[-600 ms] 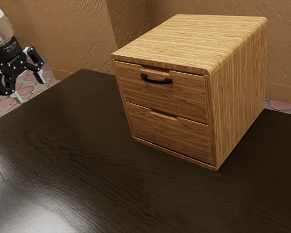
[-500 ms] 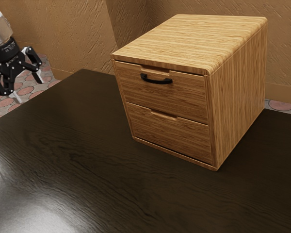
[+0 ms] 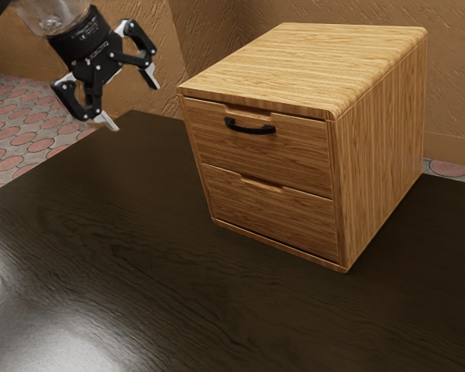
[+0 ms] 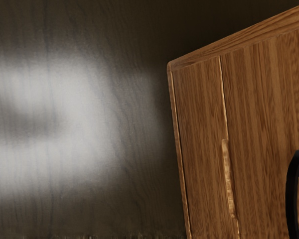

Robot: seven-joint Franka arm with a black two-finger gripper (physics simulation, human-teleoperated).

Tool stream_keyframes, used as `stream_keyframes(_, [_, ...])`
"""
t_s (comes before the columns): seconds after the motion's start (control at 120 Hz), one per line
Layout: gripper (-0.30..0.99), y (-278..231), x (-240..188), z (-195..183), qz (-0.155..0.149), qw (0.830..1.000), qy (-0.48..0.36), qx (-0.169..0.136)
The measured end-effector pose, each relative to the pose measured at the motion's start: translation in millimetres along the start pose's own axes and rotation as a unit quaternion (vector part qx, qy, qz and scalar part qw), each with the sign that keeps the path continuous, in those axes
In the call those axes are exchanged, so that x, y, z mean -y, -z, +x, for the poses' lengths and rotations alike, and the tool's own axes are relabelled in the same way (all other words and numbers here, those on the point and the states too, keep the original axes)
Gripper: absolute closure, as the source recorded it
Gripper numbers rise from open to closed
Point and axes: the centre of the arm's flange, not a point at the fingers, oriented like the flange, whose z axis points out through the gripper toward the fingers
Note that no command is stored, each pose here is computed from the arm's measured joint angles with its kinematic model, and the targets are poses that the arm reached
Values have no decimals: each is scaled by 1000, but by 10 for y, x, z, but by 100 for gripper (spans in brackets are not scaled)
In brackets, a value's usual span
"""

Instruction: Pull the drawer handle with one arm to open the drawer

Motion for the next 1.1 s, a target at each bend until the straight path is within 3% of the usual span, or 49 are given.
stream_keyframes(0.167, [3,-206,-94,-76,-42,999,5,-8])
stream_keyframes(0.267, [3,-283,-247,-423,-80,997,-20,-4])
stream_keyframes(0.35, [3,-558,-304,-592,-89,996,-29,1])
stream_keyframes(0.533, [3,-837,-195,-238,-111,994,4,-23])
stream_keyframes(0.758, [6,-987,-278,-202,-155,987,8,-40])
stream_keyframes(1.1, [8,-1258,-333,-268,-139,990,8,-36])
